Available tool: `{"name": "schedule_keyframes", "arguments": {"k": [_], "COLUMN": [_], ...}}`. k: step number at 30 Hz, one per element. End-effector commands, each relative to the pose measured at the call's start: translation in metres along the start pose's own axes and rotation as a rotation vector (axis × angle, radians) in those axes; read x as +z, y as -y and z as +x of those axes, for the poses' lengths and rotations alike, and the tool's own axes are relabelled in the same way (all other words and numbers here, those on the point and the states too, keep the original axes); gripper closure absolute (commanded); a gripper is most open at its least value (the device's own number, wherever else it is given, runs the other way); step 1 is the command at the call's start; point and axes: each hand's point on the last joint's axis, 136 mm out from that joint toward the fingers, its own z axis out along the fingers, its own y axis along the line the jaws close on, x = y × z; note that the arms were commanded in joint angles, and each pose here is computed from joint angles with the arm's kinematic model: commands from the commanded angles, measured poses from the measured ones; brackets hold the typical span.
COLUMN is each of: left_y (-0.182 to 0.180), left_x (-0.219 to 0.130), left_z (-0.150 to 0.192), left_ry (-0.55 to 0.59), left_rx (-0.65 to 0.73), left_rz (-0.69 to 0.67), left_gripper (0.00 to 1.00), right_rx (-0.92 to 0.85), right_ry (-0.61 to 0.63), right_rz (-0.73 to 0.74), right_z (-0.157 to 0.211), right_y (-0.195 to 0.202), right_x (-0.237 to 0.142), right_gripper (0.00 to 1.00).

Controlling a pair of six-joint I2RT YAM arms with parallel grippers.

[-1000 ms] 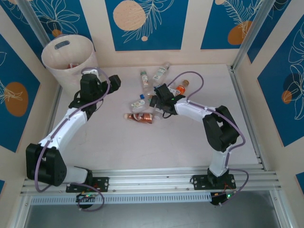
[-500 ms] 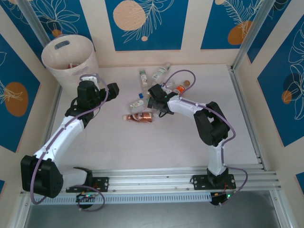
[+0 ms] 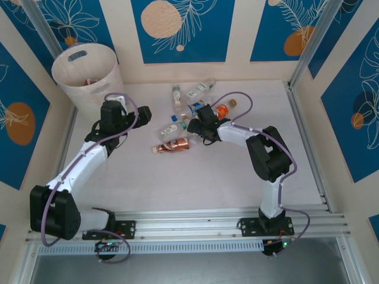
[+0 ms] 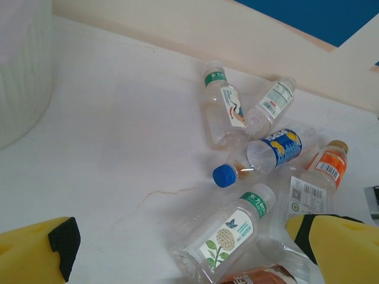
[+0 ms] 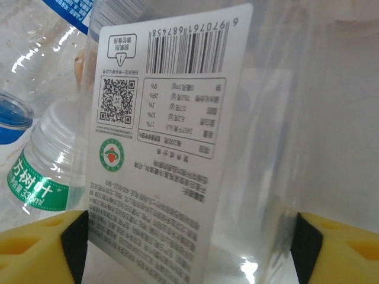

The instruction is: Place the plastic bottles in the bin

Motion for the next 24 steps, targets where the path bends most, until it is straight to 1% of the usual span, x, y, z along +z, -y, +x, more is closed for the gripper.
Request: {"name": "schedule_keyframes", "arguments": {"k": [1, 4, 9, 10, 11, 13, 16, 19, 22, 24], "left_y": [0.004, 0.007, 0.006, 0.006, 0.005, 0.004, 0.003, 0.003, 0.001, -0.001], "left_x": [0.006, 0.009, 0.012, 0.012, 0.013, 0.014, 0.016, 0.018, 0.019, 0.018], "left_z": [0.012, 0.014, 0.017, 0.018, 0.018, 0.018, 0.020, 0.022, 0.024, 0.025], "left_ry": [-0.052, -0.067, -0.077, -0.079, -0.081, -0.081, -0.084, -0.093, -0.098, -0.098], "left_rx": [0.002, -0.003, -0.007, -0.007, -0.006, -0.010, -0.012, -0.015, -0.014, -0.007], "left_rz": [0.030, 0.045, 0.044, 0.043, 0.041, 0.038, 0.035, 0.034, 0.029, 0.018], "left_gripper": [0.00, 0.00, 0.00, 0.00, 0.00, 0.00, 0.00, 0.00, 0.00, 0.00], "right_rx": [-0.012, -0.034, -0.068, -0.075, -0.095, -0.153, -0.180, -0.123, -0.060, -0.057], "right_ry": [-0.137, -0.122, -0.128, -0.131, -0.136, -0.158, -0.169, -0.136, -0.158, -0.168], "right_rz": [0.146, 0.174, 0.247, 0.253, 0.239, 0.184, 0.180, 0.191, 0.112, 0.109], "right_z": [0.053, 0.057, 0.065, 0.067, 0.068, 0.069, 0.059, 0.044, 0.043, 0.046], "right_y": [0.054, 0.072, 0.109, 0.115, 0.117, 0.111, 0.103, 0.095, 0.070, 0.060], "right_x": [0.006, -0.008, -0.036, -0.042, -0.046, -0.054, -0.071, -0.084, -0.085, -0.081], "right_gripper": [0.24, 0.26, 0.24, 0.23, 0.18, 0.01, 0.00, 0.00, 0.00, 0.00]}}
